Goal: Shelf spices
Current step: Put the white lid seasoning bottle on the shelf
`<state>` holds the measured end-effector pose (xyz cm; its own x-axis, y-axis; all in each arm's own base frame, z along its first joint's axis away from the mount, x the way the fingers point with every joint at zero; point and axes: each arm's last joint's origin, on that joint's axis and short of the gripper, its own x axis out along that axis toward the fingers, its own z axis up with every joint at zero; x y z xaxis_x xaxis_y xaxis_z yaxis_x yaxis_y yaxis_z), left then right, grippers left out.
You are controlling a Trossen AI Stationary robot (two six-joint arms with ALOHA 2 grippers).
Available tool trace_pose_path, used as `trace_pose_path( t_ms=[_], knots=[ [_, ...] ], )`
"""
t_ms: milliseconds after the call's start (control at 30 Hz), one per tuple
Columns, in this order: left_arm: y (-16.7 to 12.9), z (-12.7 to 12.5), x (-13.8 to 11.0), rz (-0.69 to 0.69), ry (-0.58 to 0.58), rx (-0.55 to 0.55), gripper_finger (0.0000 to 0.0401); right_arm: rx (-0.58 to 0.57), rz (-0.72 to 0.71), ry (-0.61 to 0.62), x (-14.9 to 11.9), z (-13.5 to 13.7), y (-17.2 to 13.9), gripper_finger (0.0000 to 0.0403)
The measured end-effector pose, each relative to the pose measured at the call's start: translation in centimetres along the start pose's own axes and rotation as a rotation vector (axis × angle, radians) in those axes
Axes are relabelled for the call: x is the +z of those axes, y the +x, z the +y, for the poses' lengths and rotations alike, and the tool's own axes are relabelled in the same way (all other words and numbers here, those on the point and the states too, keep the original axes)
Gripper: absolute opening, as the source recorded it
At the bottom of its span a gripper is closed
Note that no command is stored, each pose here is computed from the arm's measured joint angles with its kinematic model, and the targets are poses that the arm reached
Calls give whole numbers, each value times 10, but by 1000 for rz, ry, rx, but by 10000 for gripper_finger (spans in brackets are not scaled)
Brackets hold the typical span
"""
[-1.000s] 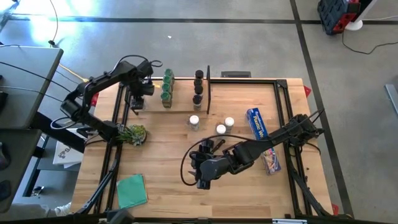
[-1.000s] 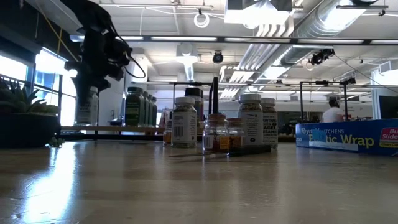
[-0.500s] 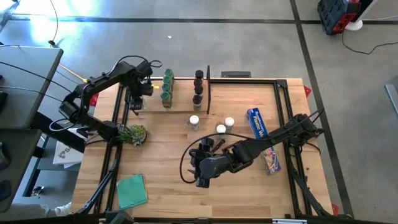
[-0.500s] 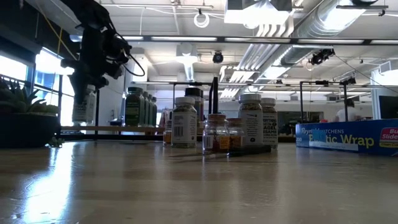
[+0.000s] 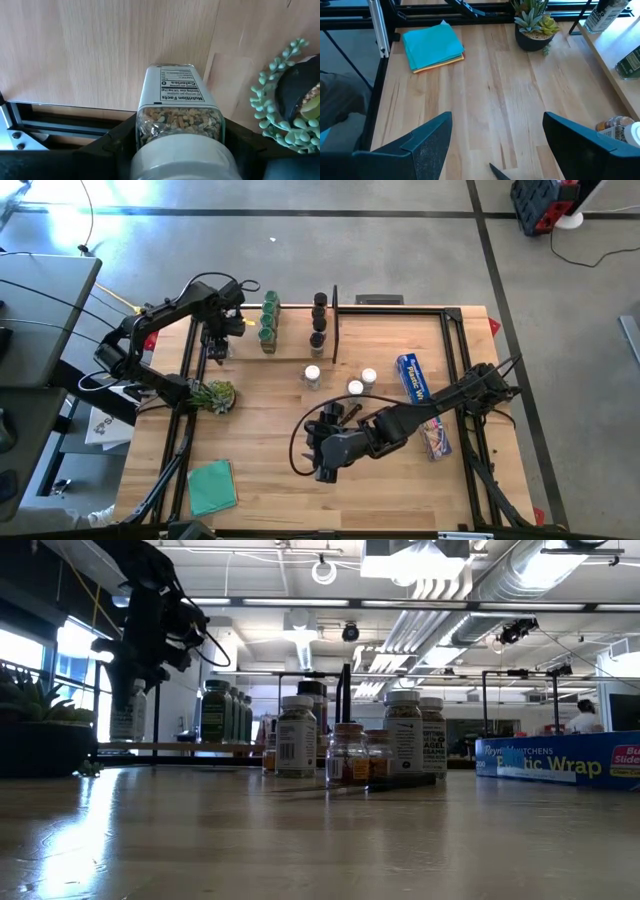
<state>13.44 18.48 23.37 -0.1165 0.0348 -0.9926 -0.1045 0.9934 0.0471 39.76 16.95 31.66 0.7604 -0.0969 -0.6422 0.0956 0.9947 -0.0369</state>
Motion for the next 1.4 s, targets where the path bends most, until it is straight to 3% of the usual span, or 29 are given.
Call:
trace_pose_path(
  t_ms=[800,1400],
  knots=[
    [0,-4,9,59,39,93,217,-3,0,-18,0,0,0,306],
    [0,-9,13,32,45,77,239,-13,0,-11,1,-5,2,306]
  ],
)
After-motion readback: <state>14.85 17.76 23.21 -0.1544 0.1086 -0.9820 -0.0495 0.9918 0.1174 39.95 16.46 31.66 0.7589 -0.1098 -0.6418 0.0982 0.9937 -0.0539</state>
